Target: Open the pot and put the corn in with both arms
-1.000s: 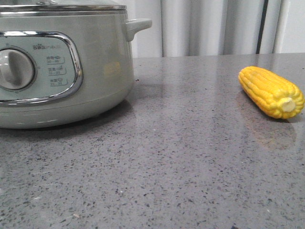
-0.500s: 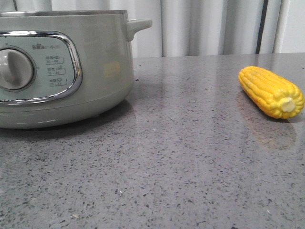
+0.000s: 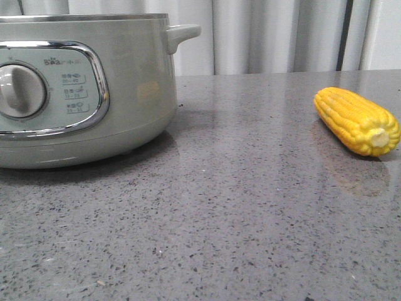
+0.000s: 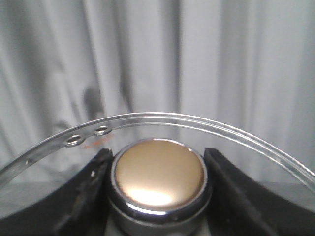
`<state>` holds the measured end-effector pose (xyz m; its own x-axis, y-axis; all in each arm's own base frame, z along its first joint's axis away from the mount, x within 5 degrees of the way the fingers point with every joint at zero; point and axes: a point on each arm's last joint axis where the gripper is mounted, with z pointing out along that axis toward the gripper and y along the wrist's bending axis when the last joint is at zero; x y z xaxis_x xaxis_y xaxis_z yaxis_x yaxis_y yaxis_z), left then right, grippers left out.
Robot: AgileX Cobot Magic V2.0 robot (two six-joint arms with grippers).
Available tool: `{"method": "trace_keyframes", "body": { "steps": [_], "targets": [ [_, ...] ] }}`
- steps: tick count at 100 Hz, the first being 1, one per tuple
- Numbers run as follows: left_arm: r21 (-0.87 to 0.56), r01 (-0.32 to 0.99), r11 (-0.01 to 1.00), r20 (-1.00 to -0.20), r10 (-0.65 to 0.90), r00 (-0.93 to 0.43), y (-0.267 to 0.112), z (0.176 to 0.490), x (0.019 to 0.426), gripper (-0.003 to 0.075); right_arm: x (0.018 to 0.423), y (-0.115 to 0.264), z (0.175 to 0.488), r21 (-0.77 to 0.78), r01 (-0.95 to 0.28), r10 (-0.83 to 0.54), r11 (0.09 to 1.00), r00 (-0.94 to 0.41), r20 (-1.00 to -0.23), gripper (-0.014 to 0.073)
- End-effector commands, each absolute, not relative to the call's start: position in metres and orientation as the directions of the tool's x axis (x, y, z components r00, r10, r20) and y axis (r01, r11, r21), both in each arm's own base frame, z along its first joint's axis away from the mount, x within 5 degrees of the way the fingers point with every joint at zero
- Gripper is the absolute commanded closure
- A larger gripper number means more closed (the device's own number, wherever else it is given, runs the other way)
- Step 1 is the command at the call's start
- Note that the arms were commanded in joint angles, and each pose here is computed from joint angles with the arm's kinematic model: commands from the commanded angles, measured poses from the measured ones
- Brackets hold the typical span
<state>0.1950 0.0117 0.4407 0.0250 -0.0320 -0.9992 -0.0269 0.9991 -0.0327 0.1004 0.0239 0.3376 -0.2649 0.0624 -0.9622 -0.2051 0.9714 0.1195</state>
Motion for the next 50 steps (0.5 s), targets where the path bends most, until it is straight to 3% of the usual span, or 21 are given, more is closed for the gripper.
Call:
{"method": "trace_keyframes", "body": {
  "steps": [1, 12, 50],
  "targets": [
    [-0.045, -0.199, 0.979, -0.984, -0.008, 0.179, 0.040, 0.461, 0.181, 0.0575, 0.103, 0.023, 0.356, 0.099, -0.204, 0.066, 0.974, -0.160, -0.985, 0.0082],
    [-0.091, -0.316, 0.944, -0.985, -0.039, 0.168, 0.064, 0.446, 0.179, 0.0575, 0.103, 0.023, 0.356, 0.099, -0.204, 0.066, 0.974, -0.160, -0.985, 0.0082],
    [-0.112, -0.431, 0.896, -0.994, -0.110, 0.029, 0.080, 0.344, 0.193, 0.0575, 0.103, 0.022, 0.356, 0.094, -0.203, 0.062, 0.975, -0.160, -0.985, 0.0082]
  ]
}}
